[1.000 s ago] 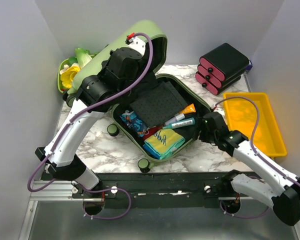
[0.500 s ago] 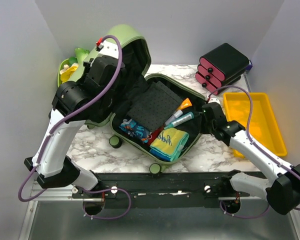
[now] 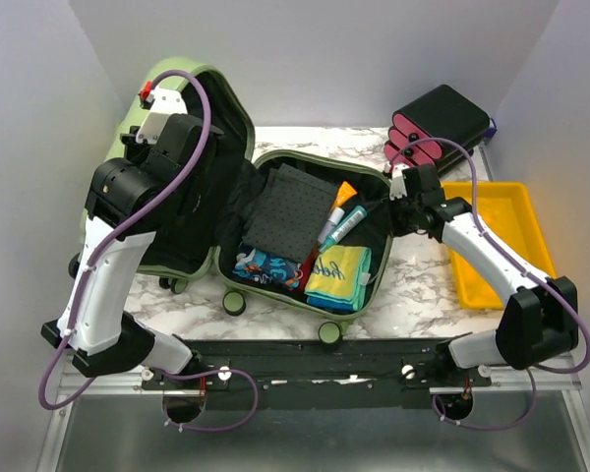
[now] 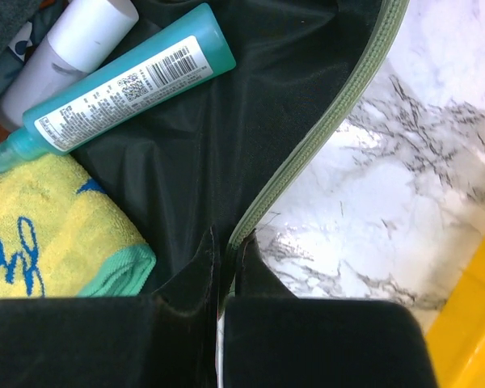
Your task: Open, take out, and arrange the luggage
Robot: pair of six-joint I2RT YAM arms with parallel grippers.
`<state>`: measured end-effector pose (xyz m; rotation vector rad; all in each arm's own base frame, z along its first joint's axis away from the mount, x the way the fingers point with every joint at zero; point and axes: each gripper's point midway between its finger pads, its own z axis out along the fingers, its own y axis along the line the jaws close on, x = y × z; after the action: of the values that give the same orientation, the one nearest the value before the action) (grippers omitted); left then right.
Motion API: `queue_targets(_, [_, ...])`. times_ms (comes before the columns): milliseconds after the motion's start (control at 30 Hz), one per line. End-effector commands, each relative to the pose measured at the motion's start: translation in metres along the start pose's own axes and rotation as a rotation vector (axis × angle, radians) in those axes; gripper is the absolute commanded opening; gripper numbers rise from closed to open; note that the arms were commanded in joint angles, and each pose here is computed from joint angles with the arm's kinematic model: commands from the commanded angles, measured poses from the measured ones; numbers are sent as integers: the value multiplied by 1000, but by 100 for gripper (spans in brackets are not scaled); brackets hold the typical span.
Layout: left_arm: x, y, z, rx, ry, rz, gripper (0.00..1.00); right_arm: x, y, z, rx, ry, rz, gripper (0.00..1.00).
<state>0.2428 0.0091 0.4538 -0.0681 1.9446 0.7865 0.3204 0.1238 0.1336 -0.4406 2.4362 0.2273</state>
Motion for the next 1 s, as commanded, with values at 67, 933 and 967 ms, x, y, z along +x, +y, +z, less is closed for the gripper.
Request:
queue_targets(67, [6,-4,16,4,47,-485,0,-3,126,-14,-586,-35,-252,1])
queue_targets(933, [2,84,75,-268,-72,-560,0,15,304,13,-750,12,-63,1])
queue_targets(967, [3,89,76,-278,-66,-553,0,20,310,9,-759,13,-63,1])
